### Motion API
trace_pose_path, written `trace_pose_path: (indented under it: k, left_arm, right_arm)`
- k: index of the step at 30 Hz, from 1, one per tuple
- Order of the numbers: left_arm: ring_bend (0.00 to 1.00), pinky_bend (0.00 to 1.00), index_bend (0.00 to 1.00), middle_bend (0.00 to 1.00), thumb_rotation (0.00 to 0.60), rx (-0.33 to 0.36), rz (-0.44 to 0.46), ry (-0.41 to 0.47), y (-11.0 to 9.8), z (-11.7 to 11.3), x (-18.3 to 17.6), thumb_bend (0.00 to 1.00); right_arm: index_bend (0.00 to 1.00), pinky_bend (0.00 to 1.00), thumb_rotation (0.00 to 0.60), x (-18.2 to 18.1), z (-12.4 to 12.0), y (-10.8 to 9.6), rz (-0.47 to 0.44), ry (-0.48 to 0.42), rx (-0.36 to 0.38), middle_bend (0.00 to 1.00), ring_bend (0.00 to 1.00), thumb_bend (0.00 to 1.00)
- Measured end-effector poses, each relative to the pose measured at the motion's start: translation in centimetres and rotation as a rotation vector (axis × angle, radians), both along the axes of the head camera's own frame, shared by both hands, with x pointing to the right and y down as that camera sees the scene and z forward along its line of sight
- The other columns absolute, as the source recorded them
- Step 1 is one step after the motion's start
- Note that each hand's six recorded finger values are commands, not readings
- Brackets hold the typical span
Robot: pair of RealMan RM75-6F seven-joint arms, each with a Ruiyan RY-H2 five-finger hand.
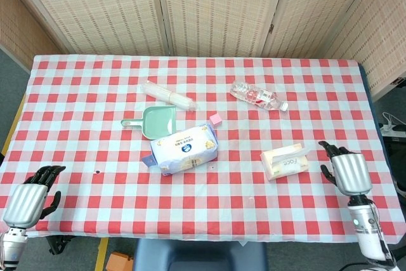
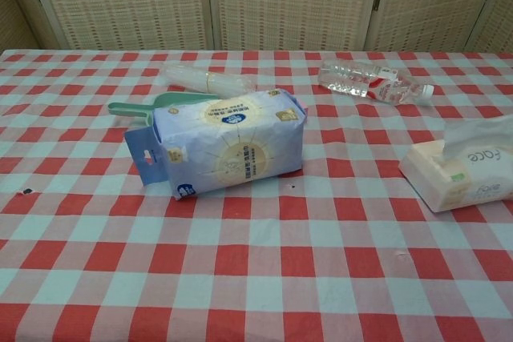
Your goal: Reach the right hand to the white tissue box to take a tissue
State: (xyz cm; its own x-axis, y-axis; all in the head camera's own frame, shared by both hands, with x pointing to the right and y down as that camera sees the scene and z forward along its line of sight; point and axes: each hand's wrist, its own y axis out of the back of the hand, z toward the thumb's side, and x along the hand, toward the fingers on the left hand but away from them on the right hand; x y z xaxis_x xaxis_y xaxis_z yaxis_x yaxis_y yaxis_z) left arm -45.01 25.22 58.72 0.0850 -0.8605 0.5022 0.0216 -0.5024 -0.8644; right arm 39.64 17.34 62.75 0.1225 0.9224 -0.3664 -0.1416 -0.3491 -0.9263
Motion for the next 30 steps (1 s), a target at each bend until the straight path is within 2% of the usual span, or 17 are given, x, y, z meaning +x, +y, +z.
trace_pose_path:
  k: [6, 10, 12, 13, 15, 17, 19, 21, 30]
  left_arm:
    - [0.14, 0.39, 0.18, 0.19, 0.6, 0.002, -0.005, 0.005, 0.0, -0.1, 0.0, 0.53]
    - [0.14, 0.39, 0.18, 0.19, 0.6, 0.003, -0.005, 0.008, 0.0, -0.1, -0.1, 0.53]
    - [0.14, 0.39, 0.18, 0.19, 0.6, 0.001, -0.005, 0.008, 0.0, 0.0, -0.1, 0.53]
    - [0.14, 0.39, 0.18, 0.19, 0.6, 0.001, -0.004, 0.008, -0.1, 0.0, -0.1, 0.53]
    - [0.14, 0.39, 0.18, 0.19, 0.6, 0.0, -0.004, 0.009, -0.1, 0.0, -0.1, 0.53]
    - [0.14, 0.39, 0.18, 0.19, 0.6, 0.0, -0.003, 0.008, -0.1, 0.0, -0.1, 0.53]
    - [0.14, 0.39, 0.18, 0.19, 0.6, 0.0, -0.002, 0.007, -0.1, 0.1, 0.0, 0.53]
    - [0.14, 0.39, 0.18, 0.19, 0.6, -0.001, 0.0, 0.007, 0.0, 0.1, 0.0, 0.53]
    - [0.14, 0.39, 0.18, 0.19, 0.6, -0.005, 0.002, 0.007, 0.0, 0.2, 0.1, 0.53]
  right_arm:
    - [0.23, 0.81, 0.6, -2.4, 3.1, -2.0, -0.054, 0.027, -0.08, 0.5, 0.53, 0.2]
    - [0.25, 0.81, 0.6, -3.3, 4.9, -2.6, -0.068, 0.043, -0.117, 0.51, 0.53, 0.2]
    - [0.33, 0.82, 0.6, -3.6, 5.6, -2.7, -0.069, 0.047, -0.134, 0.51, 0.54, 0.2]
    - [0.42, 0.82, 0.6, -3.7, 5.8, -2.7, -0.068, 0.046, -0.141, 0.51, 0.54, 0.23]
    - [0.57, 0.82, 0.6, -3.8, 6.0, -2.7, -0.067, 0.038, -0.145, 0.51, 0.54, 0.33]
    - [0.68, 0.83, 0.6, -3.9, 6.1, -2.8, -0.069, 0.032, -0.144, 0.51, 0.55, 0.47]
    - [0.72, 0.84, 0.6, -3.9, 5.9, -2.9, -0.072, 0.024, -0.135, 0.52, 0.55, 0.54]
    - [0.74, 0.84, 0.6, -3.9, 5.7, -3.1, -0.073, 0.018, -0.118, 0.52, 0.55, 0.56]
    - [0.75, 0.84, 0.6, -3.6, 3.5, -4.6, -0.039, -0.033, -0.032, 0.52, 0.55, 0.56]
